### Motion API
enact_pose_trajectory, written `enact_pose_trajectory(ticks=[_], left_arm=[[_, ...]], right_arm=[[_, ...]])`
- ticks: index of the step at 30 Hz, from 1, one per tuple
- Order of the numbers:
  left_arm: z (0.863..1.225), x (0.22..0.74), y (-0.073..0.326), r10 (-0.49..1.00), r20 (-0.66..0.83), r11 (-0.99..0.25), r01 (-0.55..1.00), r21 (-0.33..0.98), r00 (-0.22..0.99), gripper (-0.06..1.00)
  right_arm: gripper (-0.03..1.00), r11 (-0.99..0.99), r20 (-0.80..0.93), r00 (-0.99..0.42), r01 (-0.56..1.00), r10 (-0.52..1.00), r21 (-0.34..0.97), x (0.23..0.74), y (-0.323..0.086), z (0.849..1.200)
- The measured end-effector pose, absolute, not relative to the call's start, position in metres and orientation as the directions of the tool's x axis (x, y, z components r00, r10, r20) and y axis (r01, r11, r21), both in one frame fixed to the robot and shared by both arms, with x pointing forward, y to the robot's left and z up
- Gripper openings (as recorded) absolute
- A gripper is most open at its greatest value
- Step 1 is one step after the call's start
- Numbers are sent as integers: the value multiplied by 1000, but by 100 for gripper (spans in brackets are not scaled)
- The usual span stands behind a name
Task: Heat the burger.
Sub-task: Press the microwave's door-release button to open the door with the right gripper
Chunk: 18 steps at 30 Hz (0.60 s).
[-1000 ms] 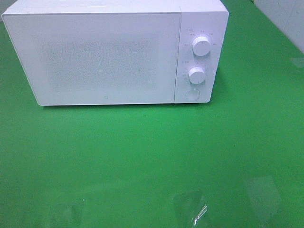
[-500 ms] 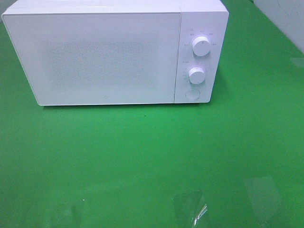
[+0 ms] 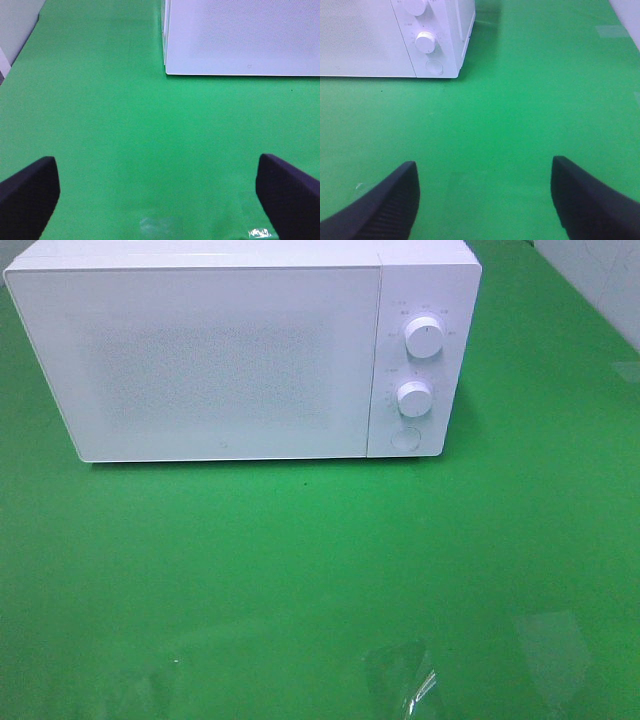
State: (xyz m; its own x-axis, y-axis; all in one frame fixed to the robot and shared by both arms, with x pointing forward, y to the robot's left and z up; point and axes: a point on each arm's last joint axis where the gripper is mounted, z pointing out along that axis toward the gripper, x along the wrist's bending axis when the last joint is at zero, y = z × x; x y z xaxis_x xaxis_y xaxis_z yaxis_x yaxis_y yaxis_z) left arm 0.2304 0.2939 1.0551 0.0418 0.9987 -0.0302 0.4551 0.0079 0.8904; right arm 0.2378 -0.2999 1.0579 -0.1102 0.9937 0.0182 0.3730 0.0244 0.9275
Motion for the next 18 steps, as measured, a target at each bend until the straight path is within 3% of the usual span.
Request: enact_pose_trajectory(ticks=[18], left_arm=[[1055, 230, 294, 999, -30, 8, 455, 890, 42, 99]], right_arm=[[70, 21, 18, -112, 339, 994, 941, 250, -298, 1073]])
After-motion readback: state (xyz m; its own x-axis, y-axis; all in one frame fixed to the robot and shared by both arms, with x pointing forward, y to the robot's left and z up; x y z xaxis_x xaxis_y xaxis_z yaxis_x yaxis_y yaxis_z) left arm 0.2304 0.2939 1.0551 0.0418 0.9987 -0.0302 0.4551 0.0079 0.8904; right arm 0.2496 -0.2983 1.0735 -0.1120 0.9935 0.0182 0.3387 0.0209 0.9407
